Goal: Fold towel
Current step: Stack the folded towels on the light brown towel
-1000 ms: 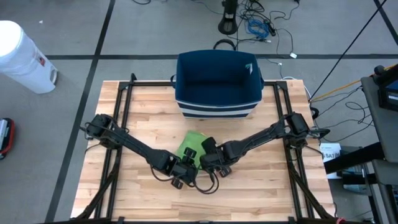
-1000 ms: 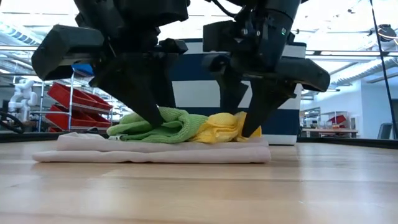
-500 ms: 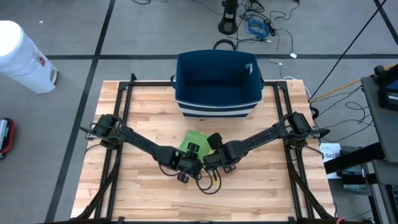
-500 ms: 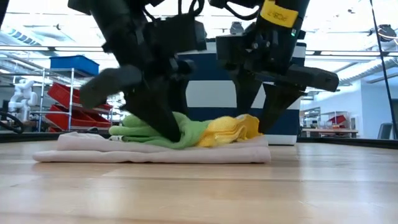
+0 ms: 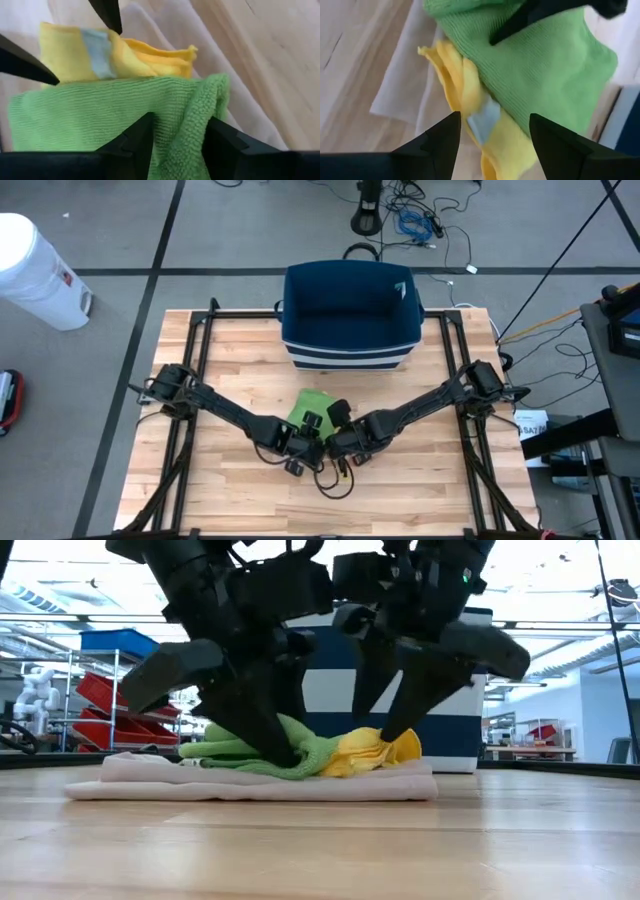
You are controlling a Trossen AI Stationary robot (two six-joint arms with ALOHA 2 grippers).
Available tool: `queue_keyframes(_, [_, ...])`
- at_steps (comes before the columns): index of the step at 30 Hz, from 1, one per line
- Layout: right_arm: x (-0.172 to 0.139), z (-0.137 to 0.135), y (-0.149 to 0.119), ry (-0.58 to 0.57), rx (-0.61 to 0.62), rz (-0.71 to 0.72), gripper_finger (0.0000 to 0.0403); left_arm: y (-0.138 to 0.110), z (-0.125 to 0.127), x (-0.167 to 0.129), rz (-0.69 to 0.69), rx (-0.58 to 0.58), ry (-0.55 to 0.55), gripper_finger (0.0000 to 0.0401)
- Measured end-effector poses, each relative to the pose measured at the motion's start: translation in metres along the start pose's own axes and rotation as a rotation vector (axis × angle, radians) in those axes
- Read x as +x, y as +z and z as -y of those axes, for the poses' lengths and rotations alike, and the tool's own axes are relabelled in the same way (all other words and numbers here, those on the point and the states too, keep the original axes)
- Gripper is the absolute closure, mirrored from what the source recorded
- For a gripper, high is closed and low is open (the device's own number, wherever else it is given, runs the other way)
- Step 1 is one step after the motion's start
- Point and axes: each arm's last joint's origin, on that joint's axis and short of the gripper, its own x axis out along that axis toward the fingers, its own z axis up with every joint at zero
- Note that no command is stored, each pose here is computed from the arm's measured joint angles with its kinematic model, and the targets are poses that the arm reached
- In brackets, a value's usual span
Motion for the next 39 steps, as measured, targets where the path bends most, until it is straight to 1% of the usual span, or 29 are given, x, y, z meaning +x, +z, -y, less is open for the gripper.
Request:
queue_keyframes(3, [0.009,-0.005,-0.003,-0.005,-0.028,0.04,0.0181,-0.002,0.002,0.0,-0.015,0.013,-0.011,0.0247])
queue_keyframes(5, [0.015,-0.009,-0.006,0.014,-0.047,0.065,0.0181,-0.002,0.001,0.0,-0.014,-0.002,-0.006,0.0247])
queue_keyframes(7, [0.02,-0.012,-0.009,0.008,-0.058,0.079,0.0181,-0.002,-0.001,0.001,-0.016,-0.011,0.0,0.0247])
queue_keyframes(14, [0.027,-0.014,-0.009,-0.02,-0.096,0.154,0.0181,-0.002,-0.003,0.001,-0.017,-0.014,0.004,0.0247])
queue_keyframes(22, [0.036,-0.011,-0.012,-0.06,-0.107,0.202,0.0181,-0.005,-0.006,0.002,-0.035,-0.031,0.006,0.0247])
queue_keyframes(26, [0.036,-0.011,-0.013,-0.075,-0.102,0.188,0.0181,-0.005,-0.007,0.003,-0.042,-0.028,0.006,0.0247])
queue_keyframes(29, [0.032,-0.01,-0.013,-0.072,-0.094,0.196,0.0181,-0.005,-0.006,0.002,-0.036,-0.036,0.007,0.0247])
queue_keyframes(35, [0.008,-0.001,-0.008,-0.06,-0.064,0.294,0.0181,-0.003,-0.005,0.001,-0.028,-0.043,0.007,0.0247])
queue_keyframes(39, [-0.011,0.004,-0.014,-0.046,-0.032,0.276,0.0181,-0.003,-0.001,0.0,-0.033,-0.021,0.016,0.0247])
